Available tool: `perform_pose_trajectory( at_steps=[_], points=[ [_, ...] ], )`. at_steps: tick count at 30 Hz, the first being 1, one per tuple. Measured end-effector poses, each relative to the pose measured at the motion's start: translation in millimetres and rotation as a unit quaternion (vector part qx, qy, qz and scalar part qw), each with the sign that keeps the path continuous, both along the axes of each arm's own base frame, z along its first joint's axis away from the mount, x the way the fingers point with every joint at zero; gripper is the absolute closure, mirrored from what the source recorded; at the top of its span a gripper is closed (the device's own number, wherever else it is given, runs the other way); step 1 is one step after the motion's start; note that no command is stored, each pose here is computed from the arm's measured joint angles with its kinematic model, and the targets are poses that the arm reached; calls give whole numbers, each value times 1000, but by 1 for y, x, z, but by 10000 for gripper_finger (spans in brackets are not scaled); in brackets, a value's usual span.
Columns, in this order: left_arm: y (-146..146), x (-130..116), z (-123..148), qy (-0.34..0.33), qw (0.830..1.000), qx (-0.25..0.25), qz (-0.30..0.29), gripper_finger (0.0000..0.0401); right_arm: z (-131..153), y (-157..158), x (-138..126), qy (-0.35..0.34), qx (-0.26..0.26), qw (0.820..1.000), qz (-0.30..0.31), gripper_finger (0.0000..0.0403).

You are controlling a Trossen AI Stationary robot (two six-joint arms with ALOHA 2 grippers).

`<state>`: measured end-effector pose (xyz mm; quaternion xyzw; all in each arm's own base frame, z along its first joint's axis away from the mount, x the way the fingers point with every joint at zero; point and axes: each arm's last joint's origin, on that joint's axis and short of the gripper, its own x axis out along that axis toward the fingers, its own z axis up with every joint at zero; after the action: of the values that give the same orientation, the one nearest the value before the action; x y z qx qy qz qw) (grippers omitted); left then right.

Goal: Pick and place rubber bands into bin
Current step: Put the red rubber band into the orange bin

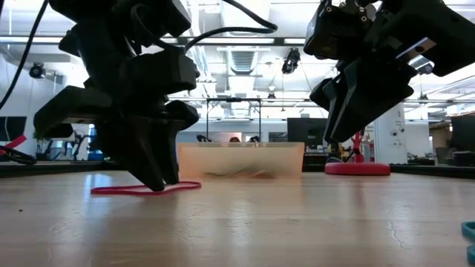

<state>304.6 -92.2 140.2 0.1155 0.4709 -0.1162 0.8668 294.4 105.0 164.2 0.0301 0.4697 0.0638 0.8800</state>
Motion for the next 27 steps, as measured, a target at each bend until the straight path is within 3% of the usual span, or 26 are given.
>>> perform_pose_trajectory(
  at_steps=[9, 17, 27],
  points=[
    [0, -4, 6, 13, 1000, -6, -9, 229, -2, -1, -1, 3, -1, 1000, -1, 339],
    [-1, -10, 15, 16, 998, -49, -37, 225, -2, -1, -1, -1, -12, 1000, -8, 339],
    [-2, -8, -13, 52, 997, -25, -50, 225, -3, -2, -1, -4, -12, 1000, -6, 339]
  ],
)
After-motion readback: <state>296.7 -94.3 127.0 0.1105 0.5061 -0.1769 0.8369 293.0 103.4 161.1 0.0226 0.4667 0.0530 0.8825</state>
